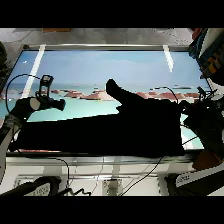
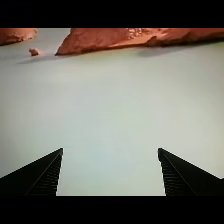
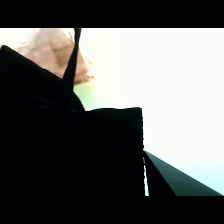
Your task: Fold the clothes and pants, and hang the long-sleeved shirts on hangers.
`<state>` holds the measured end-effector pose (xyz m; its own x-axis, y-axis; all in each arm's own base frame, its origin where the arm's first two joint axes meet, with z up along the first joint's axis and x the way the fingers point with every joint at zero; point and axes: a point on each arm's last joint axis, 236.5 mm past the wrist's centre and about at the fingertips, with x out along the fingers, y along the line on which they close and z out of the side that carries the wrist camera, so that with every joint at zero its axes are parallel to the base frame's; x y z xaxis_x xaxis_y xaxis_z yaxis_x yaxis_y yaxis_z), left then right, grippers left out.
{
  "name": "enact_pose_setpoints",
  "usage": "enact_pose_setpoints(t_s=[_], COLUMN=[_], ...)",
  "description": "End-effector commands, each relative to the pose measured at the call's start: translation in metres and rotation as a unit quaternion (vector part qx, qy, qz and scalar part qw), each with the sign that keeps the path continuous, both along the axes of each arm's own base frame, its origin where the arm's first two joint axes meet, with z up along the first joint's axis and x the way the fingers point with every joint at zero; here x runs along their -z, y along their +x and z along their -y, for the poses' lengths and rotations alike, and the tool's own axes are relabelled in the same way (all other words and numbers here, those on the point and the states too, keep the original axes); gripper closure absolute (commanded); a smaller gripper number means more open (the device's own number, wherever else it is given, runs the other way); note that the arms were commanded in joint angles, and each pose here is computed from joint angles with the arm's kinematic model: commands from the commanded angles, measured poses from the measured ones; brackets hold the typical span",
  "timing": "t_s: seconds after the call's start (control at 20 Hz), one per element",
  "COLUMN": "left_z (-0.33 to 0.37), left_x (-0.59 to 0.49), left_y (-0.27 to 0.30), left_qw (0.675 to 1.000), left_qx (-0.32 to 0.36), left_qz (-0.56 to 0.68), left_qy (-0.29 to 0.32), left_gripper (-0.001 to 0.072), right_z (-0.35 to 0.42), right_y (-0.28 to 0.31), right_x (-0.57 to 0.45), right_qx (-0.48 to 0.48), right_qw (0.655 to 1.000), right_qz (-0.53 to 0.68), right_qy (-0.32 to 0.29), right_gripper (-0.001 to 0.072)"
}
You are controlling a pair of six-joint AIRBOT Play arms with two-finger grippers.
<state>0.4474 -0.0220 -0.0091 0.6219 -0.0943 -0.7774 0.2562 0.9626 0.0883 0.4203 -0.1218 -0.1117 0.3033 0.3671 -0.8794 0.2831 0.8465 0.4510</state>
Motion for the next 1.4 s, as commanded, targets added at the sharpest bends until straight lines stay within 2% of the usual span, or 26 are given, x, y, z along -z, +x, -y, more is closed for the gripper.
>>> enact_pose_setpoints(t_s=[0.0,0.15,0.2,0.3,0.4,0.5,0.55,0.7,0.85,0.9,0.95,1.0,1.1,1.35], left_z=[0.03,0.052,0.06,0.074,0.088,0.104,0.111,0.128,0.136,0.139,0.14,0.141,0.143,0.143], left_x=[-0.004,-0.001,0.002,0.01,0.022,0.031,0.034,0.039,0.036,0.036,0.036,0.035,0.035,0.035], left_y=[0.01,0.015,0.016,0.018,0.017,0.015,0.014,0.014,0.016,0.015,0.015,0.014,0.014,0.014], left_qw=[0.999,0.99,0.984,0.974,0.973,0.974,0.974,0.976,0.976,0.976,0.975,0.975,0.975,0.975], left_qx=[0.001,-0.038,-0.053,-0.072,-0.06,-0.042,-0.036,-0.023,-0.02,-0.019,-0.018,-0.018,-0.017,-0.017], left_qz=[0.021,0.012,0.004,-0.012,-0.022,-0.031,-0.033,-0.029,-0.017,-0.019,-0.02,-0.02,-0.021,-0.021], left_qy=[-0.043,-0.135,-0.168,-0.215,-0.222,-0.221,-0.221,-0.215,-0.214,-0.218,-0.219,-0.22,-0.22,-0.22], left_gripper=[0.0061,0.0061,0.0061,0.0061,0.0061,0.0061,0.0061,0.0061,0.0061,0.006,0.006,0.006,0.006,0.006], right_z=[-0.029,-0.063,-0.073,-0.081,-0.082,-0.085,-0.087,-0.089,-0.073,-0.064,-0.05,-0.034,-0.013,-0.022], right_y=[0.019,0.025,0.023,0.02,0.019,0.019,0.02,0.021,0.029,0.029,0.028,0.026,0.015,-0.009], right_x=[-0.009,-0.03,-0.037,-0.042,-0.043,-0.047,-0.05,-0.064,-0.069,-0.064,-0.055,-0.044,-0.028,-0.014], right_qx=[-0.037,-0.088,-0.106,-0.129,-0.129,-0.13,-0.132,-0.151,-0.163,-0.16,-0.139,-0.109,-0.09,-0.11], right_qw=[0.997,0.986,0.981,0.976,0.976,0.974,0.973,0.968,0.971,0.976,0.984,0.991,0.996,0.993], right_qz=[0.053,0.096,0.106,0.113,0.112,0.115,0.118,0.127,0.131,0.119,0.093,0.063,0.021,-0.029], right_qy=[0.052,0.104,0.121,0.133,0.134,0.144,0.149,0.155,0.113,0.09,0.064,0.036,-0.006,0.027], right_gripper=[0.0157,0.0164,0.0233,0.0312,0.0538,0.0678,0.0686,0.0686,0.0685,0.0615,0.0372,0.0226,0.022,0.022])
